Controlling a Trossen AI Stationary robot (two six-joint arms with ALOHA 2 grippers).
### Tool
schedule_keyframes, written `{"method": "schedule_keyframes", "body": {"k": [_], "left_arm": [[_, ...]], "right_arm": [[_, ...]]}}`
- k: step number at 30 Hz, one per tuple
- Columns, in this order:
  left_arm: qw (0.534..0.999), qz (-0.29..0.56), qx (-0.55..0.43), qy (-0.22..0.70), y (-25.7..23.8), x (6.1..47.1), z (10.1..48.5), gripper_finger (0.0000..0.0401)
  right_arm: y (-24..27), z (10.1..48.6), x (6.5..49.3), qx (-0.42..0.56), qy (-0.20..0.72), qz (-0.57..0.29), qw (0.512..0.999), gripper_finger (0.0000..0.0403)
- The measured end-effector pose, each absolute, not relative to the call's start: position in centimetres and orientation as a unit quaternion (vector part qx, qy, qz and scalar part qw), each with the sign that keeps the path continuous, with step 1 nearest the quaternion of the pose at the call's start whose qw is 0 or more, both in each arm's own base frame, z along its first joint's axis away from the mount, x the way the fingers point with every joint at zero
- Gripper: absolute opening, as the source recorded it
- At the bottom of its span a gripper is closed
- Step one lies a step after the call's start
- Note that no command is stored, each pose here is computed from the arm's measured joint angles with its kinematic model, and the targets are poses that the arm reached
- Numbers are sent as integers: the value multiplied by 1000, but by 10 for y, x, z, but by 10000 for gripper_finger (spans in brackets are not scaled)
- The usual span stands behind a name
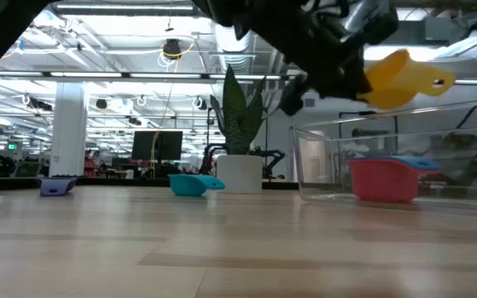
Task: Nest measuring cups in basket
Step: Stack the yellow measuring cup on top of the blue measuring cup
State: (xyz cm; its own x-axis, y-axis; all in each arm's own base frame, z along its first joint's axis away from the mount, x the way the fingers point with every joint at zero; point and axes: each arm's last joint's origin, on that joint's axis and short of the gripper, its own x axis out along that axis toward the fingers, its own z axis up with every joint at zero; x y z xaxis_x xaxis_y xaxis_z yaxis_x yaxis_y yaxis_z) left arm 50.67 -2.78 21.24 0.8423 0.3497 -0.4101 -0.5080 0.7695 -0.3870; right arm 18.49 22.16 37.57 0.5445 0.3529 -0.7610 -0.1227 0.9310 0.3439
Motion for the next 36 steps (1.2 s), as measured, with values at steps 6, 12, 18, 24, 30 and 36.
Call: {"method": "schedule_keyframes", "body": {"k": [6, 12, 18, 24, 30, 36], "left_arm": [[933, 222, -196, 205, -23, 508, 229, 0], [916, 239, -199, 252, -24, 503, 218, 0], [906, 262, -230, 238, -22, 506, 207, 0], [899, 261, -244, 253, -22, 506, 201, 0], [904, 253, -234, 254, -22, 506, 203, 4], [905, 243, -232, 260, -22, 506, 203, 8]], "right_arm": [[222, 376, 185, 128, 458, 136, 869, 127], [222, 376, 185, 128, 458, 135, 869, 127], [222, 376, 185, 128, 459, 135, 869, 127], [221, 376, 185, 128, 459, 135, 869, 127], [221, 376, 185, 128, 459, 135, 869, 127], [221, 376, 185, 128, 459, 135, 869, 127]]}}
